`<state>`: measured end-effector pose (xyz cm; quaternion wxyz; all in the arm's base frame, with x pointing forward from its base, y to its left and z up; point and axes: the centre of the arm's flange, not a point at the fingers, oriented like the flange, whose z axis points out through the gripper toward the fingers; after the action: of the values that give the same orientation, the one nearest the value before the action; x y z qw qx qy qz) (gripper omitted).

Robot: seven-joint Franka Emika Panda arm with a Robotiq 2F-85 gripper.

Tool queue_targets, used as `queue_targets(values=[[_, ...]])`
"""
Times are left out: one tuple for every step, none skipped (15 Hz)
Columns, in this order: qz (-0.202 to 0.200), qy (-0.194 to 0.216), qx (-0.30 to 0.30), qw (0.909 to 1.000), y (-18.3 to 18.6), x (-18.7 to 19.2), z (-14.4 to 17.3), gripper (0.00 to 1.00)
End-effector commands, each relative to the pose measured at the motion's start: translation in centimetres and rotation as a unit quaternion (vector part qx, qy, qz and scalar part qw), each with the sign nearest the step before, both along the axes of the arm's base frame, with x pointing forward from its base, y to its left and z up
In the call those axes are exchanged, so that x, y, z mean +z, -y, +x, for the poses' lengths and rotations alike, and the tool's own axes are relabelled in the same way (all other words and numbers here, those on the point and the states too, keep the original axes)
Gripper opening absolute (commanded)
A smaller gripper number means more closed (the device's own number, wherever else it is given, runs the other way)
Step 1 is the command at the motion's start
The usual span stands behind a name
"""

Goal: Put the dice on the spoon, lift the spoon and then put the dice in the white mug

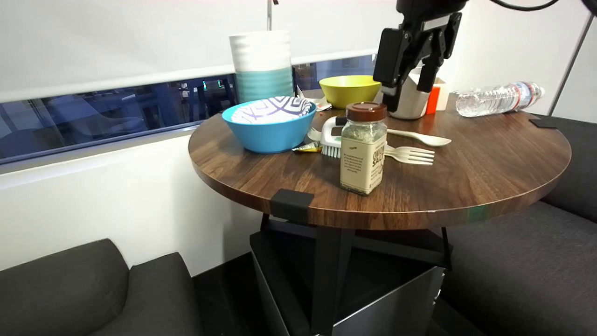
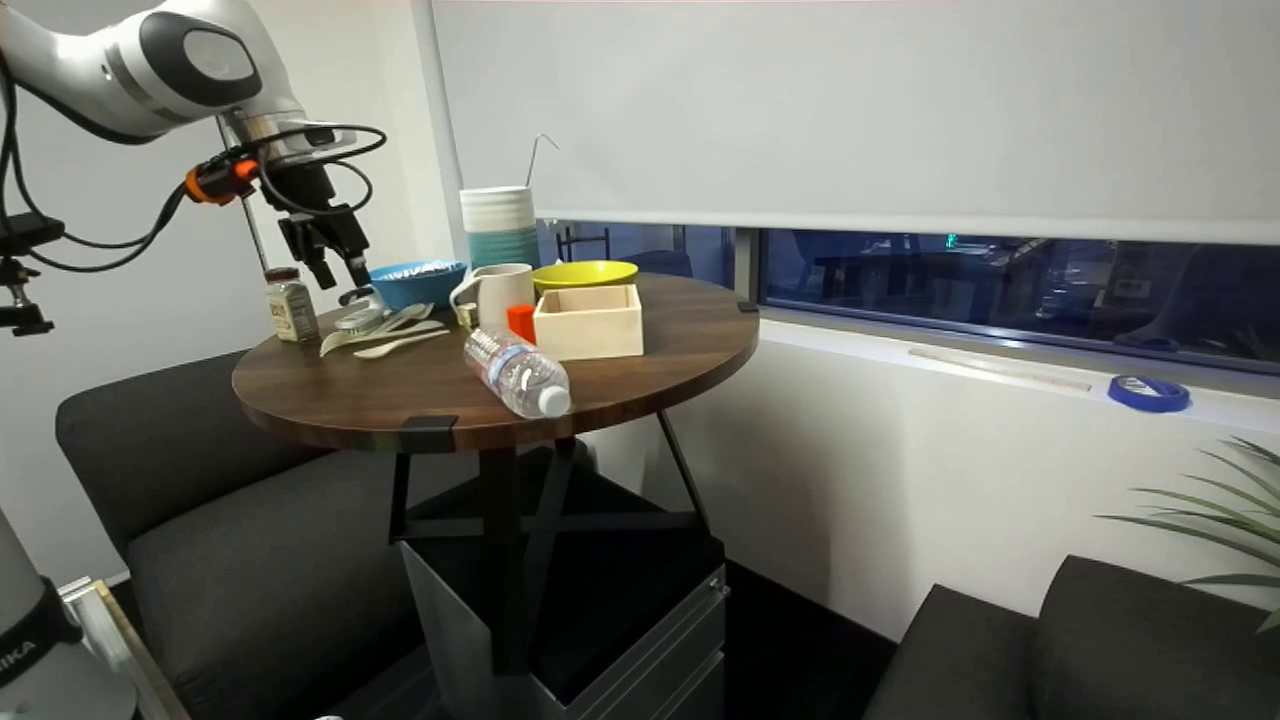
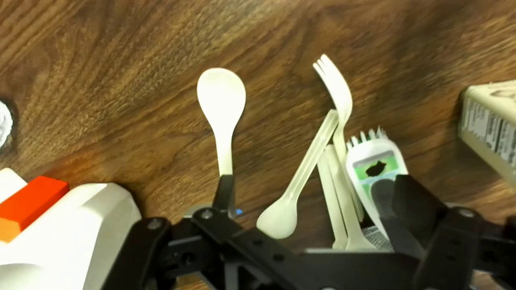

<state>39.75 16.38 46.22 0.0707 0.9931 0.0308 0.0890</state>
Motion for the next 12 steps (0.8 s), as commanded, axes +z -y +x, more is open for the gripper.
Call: queue_targets(values=[[0.007,0.021,0.005,0.9997,0.9,0.5,3.4,1.00],[0.010,0.024,0.001,0.9997,1.3,0.5,4.4,1.00],[0.011,0.026,0.002,0.9996,1.6,0.6,5.2,1.00],[0.013,0.026,0.001,0.9996,1.9,0.6,6.1,1.00],[0.014,0.026,0.001,0.9996,2.2,0.5,6.9,1.00],[0.014,0.022,0.001,0.9997,2.5,0.3,8.0,1.00],[0.013,0.020,0.002,0.9997,2.6,0.3,8.8,1.00],[0.013,0.015,0.004,0.9998,2.8,0.1,9.7,1.00],[0.010,0.008,0.003,0.9999,2.9,-0.3,10.6,1.00],[0.011,0.004,0.006,0.9999,3.0,-0.6,11.5,1.00],[0.014,-0.002,0.013,0.9998,3.0,-1.0,12.2,1.00],[0.014,-0.009,0.016,0.9997,3.0,-1.5,13.0,1.00]])
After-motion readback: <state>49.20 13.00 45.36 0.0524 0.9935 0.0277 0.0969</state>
